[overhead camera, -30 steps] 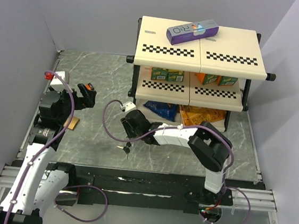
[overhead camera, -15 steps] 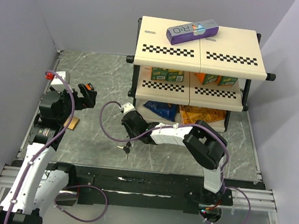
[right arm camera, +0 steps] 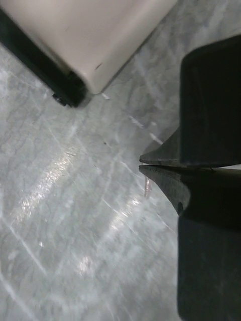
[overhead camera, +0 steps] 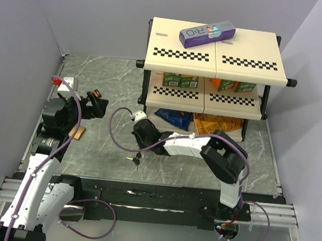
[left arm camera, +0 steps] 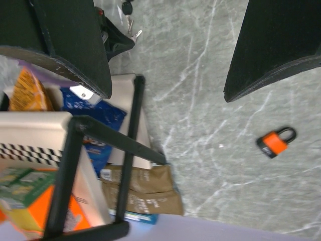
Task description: Unlock with the key
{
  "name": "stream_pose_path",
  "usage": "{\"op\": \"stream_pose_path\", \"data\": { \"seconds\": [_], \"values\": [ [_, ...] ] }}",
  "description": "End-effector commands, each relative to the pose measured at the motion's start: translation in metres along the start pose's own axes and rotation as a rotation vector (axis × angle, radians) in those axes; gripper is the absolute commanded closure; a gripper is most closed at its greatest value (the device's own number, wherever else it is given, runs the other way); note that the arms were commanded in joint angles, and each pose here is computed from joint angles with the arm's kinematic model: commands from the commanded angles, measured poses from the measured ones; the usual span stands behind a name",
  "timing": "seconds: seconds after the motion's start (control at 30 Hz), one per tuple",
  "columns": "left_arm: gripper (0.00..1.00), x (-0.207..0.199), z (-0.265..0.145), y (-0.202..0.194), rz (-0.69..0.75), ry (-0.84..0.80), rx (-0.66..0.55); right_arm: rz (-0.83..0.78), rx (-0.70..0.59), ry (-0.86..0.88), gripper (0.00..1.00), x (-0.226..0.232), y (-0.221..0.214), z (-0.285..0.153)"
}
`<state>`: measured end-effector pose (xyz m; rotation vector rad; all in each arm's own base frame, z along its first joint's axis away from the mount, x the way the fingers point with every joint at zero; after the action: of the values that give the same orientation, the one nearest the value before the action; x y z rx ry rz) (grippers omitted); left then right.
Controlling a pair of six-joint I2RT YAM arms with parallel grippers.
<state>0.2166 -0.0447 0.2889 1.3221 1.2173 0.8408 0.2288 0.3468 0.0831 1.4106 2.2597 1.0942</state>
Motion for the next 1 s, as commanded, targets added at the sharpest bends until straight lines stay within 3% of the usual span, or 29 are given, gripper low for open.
{"op": "stream_pose_path", "data": {
  "seconds": [0.0,0.2,0.33,0.57,0.7,0.97],
  "values": [
    [0.00,-0.016,-0.001,0.009,0.034,-0.169,-0.056,0.094,-0.112,0.094,1.00,0.014,0.036,-0.046],
    [0.01,-0.034,-0.007,0.010,0.059,-0.371,-0.076,0.170,-0.170,0.156,1.00,0.016,0.054,-0.086],
    [0.01,-0.054,-0.015,0.008,0.089,-0.613,-0.093,0.206,-0.187,0.173,1.00,0.015,0.063,-0.111],
    [0.01,-0.079,-0.031,0.003,0.125,-0.874,-0.090,0.305,-0.319,0.298,1.00,0.017,0.093,-0.172],
    [0.01,-0.091,-0.036,-0.002,0.134,-0.977,-0.081,0.357,-0.376,0.401,1.00,0.019,0.103,-0.202],
    [0.01,-0.104,-0.028,-0.013,0.106,-1.023,-0.020,0.424,-0.431,0.564,1.00,0.025,0.113,-0.238]
  ]
}}
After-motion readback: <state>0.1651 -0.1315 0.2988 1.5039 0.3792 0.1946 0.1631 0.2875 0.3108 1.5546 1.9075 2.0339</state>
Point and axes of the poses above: each gripper's point midway between its finger pads, its own z axis out along the fingers, its own x axis along the line the jaws close on, y = z × x, the point moved 8 cm from there along -z, back along the fingers, and after that the axes turned 11 degrees about z, right-handed, at the moved point
